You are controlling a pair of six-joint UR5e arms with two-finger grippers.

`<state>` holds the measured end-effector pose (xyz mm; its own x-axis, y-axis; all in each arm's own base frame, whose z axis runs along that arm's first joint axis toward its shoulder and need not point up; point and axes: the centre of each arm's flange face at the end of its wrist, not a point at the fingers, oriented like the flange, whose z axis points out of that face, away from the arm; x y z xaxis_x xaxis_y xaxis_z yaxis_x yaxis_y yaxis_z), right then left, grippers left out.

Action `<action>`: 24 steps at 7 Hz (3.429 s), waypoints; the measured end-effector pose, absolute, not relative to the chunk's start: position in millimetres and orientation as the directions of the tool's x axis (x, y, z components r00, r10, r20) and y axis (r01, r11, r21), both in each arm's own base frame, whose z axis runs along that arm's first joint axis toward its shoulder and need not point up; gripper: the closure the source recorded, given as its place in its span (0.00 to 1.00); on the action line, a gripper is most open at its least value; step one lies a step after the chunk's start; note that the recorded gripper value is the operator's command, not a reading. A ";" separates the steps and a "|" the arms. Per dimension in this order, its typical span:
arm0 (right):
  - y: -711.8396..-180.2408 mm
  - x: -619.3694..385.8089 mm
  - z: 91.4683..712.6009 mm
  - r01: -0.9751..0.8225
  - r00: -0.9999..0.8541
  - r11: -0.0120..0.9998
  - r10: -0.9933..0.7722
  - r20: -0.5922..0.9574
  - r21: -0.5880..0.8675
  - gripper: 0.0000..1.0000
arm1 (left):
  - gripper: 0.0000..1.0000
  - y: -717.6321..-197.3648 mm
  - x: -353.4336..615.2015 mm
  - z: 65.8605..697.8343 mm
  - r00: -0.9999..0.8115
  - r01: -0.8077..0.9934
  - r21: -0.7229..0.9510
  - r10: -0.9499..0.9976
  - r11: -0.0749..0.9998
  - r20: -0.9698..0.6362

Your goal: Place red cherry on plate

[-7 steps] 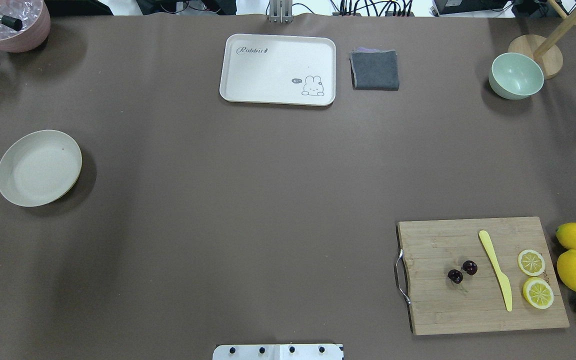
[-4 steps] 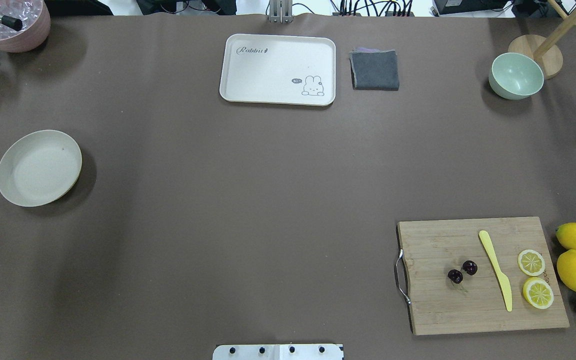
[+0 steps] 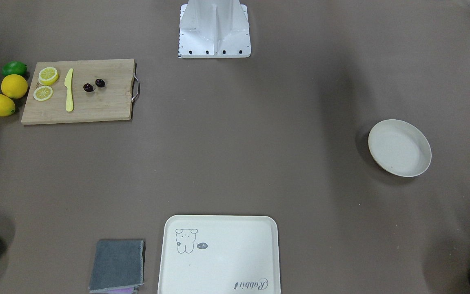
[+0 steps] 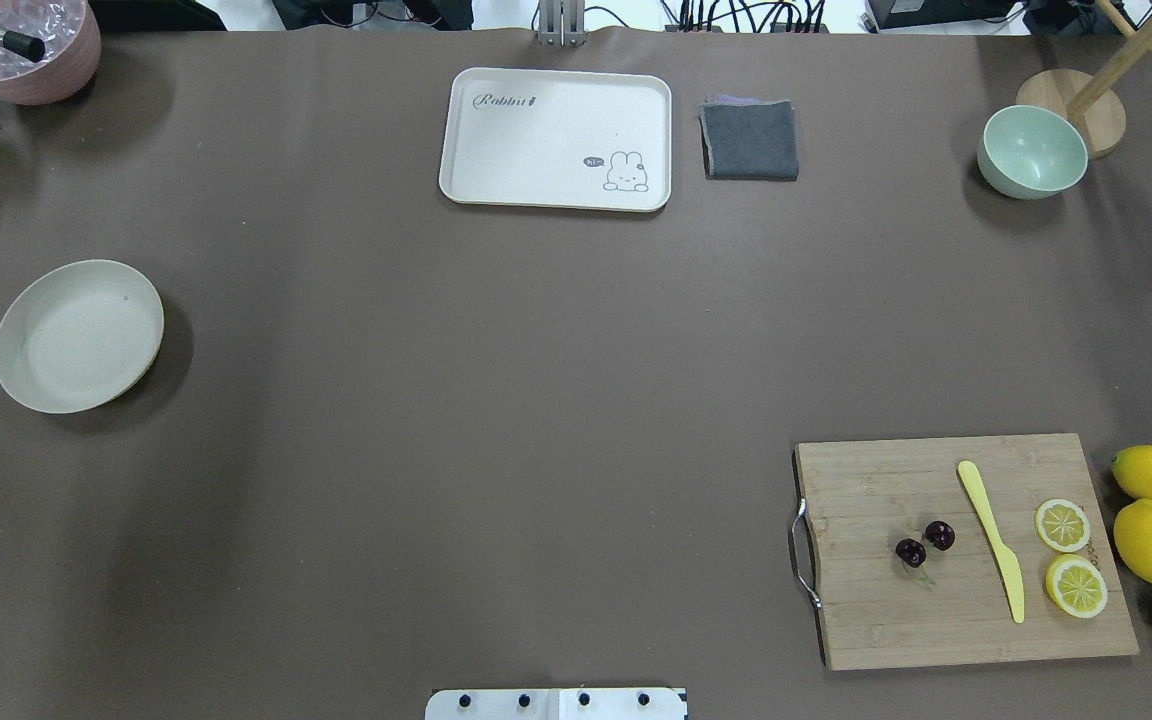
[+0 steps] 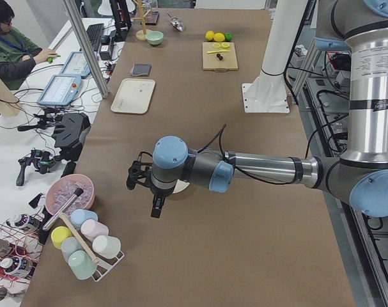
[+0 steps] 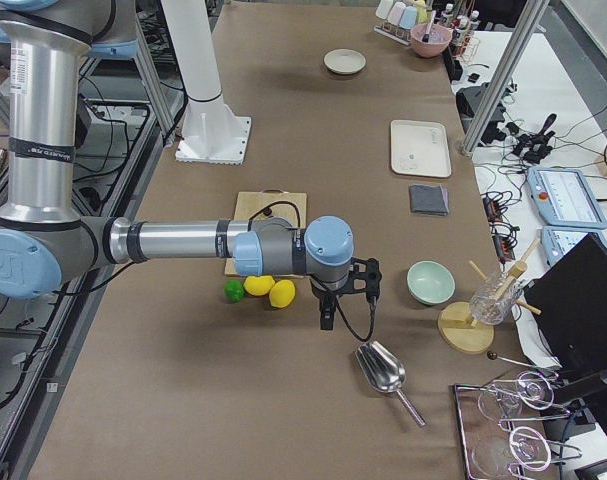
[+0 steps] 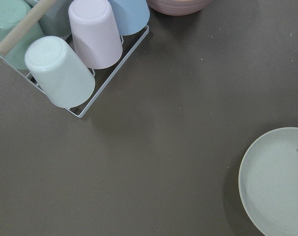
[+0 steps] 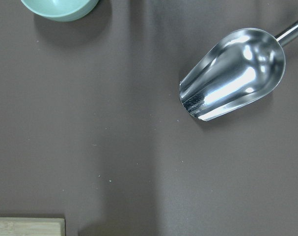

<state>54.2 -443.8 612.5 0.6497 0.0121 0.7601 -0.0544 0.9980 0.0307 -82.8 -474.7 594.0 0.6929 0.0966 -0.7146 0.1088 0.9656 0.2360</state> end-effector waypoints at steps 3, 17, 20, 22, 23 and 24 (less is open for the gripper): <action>-444.0 54.2 611.0 -0.054 0.650 0.998 0.009 0.760 0.035 0.00 | 0.02 -474.3 -82.7 594.0 0.692 0.108 0.238 0.099 0.965 -0.715; -441.3 54.2 609.8 -0.053 0.650 0.998 0.005 0.760 0.038 0.00 | 0.02 -515.6 -16.1 570.6 0.639 0.136 0.245 0.104 0.960 -0.762; -439.1 54.2 611.9 -0.053 0.650 0.998 0.010 0.760 0.033 0.00 | 0.02 -511.9 65.3 595.3 0.583 0.117 0.240 0.129 0.964 -0.802; -438.8 54.2 612.1 -0.053 0.650 0.998 0.010 0.760 0.033 0.00 | 0.02 -505.3 106.3 621.4 0.596 0.066 0.250 0.162 0.966 -0.786; -438.8 54.2 611.3 -0.054 0.650 0.998 0.009 0.760 0.035 0.00 | 0.02 -501.1 125.7 628.4 0.601 0.034 0.249 0.179 0.968 -0.779; -438.7 54.3 610.4 -0.054 0.650 0.998 0.008 0.760 0.036 0.00 | 0.02 -497.0 140.4 634.5 0.602 0.007 0.243 0.190 0.970 -0.775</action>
<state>54.3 -438.7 610.4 0.6503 0.0081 0.7596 -0.0541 0.9979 0.0356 140.4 -497.0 634.5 0.6022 0.1904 -0.7753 0.0065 0.9699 0.2433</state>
